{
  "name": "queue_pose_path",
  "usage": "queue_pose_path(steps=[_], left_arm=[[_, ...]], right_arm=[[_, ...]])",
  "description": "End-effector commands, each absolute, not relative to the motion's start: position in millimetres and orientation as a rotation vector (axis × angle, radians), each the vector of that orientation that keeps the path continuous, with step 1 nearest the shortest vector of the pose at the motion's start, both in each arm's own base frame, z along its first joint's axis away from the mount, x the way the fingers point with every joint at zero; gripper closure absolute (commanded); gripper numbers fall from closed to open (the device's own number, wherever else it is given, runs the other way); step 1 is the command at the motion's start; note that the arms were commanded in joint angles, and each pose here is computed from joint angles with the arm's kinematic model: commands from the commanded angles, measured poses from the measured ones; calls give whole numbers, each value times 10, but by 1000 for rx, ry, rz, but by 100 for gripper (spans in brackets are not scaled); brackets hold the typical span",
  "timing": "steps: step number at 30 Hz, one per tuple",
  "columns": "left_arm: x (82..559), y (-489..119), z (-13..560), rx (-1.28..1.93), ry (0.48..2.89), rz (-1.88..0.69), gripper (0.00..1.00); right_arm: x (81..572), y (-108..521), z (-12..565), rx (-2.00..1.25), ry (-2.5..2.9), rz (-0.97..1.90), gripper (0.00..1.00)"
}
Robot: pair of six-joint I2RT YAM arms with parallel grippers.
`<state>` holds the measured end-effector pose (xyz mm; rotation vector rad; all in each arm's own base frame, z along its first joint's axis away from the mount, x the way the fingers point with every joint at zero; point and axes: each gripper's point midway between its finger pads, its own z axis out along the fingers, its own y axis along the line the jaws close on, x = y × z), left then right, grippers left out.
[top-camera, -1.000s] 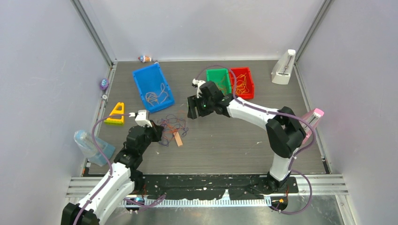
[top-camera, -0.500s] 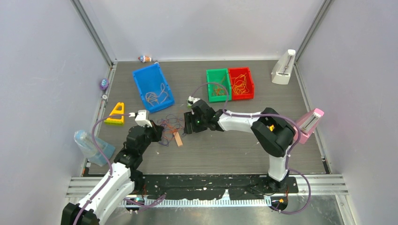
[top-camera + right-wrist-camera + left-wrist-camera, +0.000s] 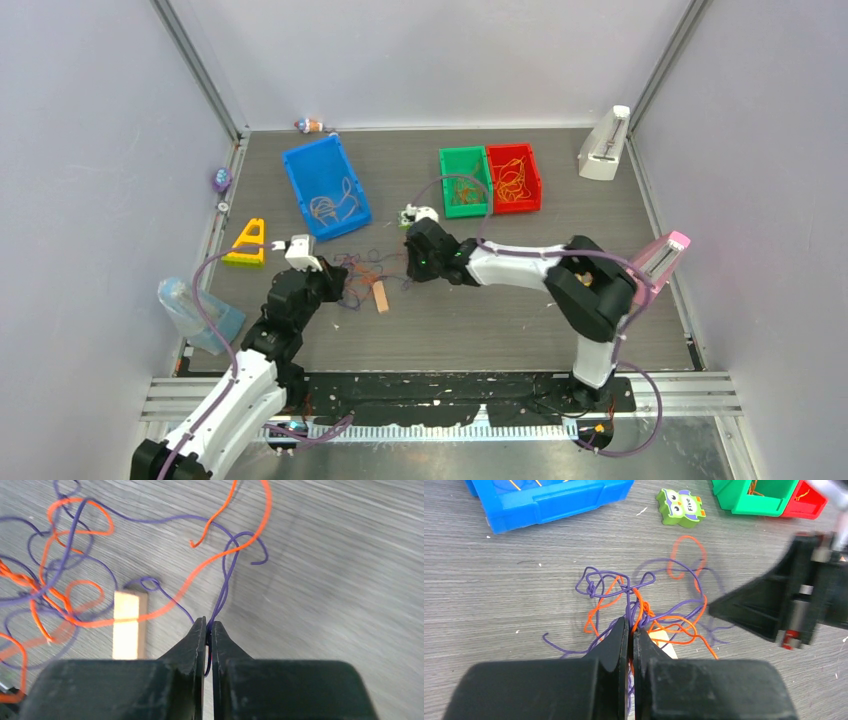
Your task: Untangle the cables
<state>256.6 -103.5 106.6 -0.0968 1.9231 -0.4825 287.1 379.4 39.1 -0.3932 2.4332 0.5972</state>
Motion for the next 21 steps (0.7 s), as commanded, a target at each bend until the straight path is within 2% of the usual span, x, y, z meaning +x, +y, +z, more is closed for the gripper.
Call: queue_pose_path(steps=[1,2,3,4,7,8,11,16,18,20,21], left_arm=[[2605,-1059,1442,-149,1851,-534,100],[2581,-1089,1495,-149,1859,-558,100],[2561,-1102,1560,-152,1869,-570,100],[2545,-1104,1615,-155,1881,-573,99],[2537,-1006,1662,-187,1916,-510,97],[2551,-926,1637,-224,1922,-465,97],[2554,-793,1492,-312,1948,-397,97],[2535,-607,1251,-470,1981,-306,96],[2464,-393,1133,-611,1995,-195,90],[2396,-210,1042,-689,2002,-80,78],[2373,-177,1019,-691,2014,-50,60]], right_arm=[[3027,3330,1298,-192,2185,529,95],[3002,3138,1260,-164,2183,477,95],[2983,3022,1525,-126,2127,501,95],[2975,2787,1467,-90,2139,436,94],[2960,2153,1796,64,2075,371,95],[2983,1854,1705,123,2107,311,95],[2990,1096,1900,313,2041,258,95],[2808,311,2032,503,1958,102,95],[2730,31,2072,615,1925,-8,95],[2679,-97,2117,667,1901,-55,95],[2660,-129,2134,688,1892,-62,95]])
